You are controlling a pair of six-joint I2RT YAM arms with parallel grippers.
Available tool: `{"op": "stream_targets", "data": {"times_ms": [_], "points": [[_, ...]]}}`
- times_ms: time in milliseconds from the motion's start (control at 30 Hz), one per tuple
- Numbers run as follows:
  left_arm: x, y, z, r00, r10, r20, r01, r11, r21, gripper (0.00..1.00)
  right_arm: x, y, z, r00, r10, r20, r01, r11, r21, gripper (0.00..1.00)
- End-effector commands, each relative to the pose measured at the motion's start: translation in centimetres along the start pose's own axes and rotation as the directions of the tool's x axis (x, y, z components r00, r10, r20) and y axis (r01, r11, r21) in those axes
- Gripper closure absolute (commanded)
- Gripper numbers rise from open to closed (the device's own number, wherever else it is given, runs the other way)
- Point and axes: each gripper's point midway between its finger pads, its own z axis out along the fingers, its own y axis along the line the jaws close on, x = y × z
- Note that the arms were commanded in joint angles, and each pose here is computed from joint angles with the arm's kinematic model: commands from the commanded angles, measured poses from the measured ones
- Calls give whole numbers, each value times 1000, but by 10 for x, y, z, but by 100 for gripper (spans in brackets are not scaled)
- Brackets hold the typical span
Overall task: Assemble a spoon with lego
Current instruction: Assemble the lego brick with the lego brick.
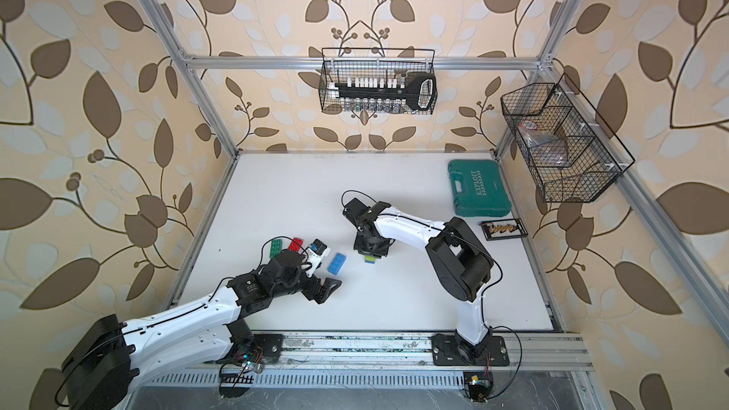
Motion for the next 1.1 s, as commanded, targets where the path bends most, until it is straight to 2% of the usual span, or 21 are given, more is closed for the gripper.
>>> {"op": "stream_targets", "data": {"times_ms": [0,100,233,467,567,700,800,867,933,1067], "points": [[-7,-2,-4,999,16,33,-16,1000,-3,1,21,-53,61,991,-59,-119,84,972,217,93],[-8,-2,-5,999,16,38,-16,1000,-5,1,17,-55,57,990,-75,-116,96,977,188,90],[-8,-1,-6,999,13,46,-12,1000,-11,1,1,-43,29,981,-174,-84,185,970,159,68],[-11,6,-9,999,-5,54,8,998,-55,1,-10,-17,-2,978,-205,-36,207,977,49,47],[-16,12,-15,998,-16,55,21,995,-95,1,-14,-13,-16,975,-220,-4,221,975,23,45],[-47,28,-39,991,-44,127,70,976,-205,1,-15,-14,-39,965,-260,31,260,966,16,44],[-67,44,-52,980,-122,157,154,965,-213,1,-2,-9,-50,948,-315,33,315,949,5,44],[-79,69,-64,957,-233,174,268,938,-220,1,12,-4,-54,942,-334,30,335,942,-8,44],[-90,91,-76,932,-288,221,340,907,-249,1,28,3,-59,933,-357,46,359,933,-22,44],[-109,131,-103,905,-318,283,405,848,-341,1,61,27,-66,919,-389,65,393,917,-64,45]]}}
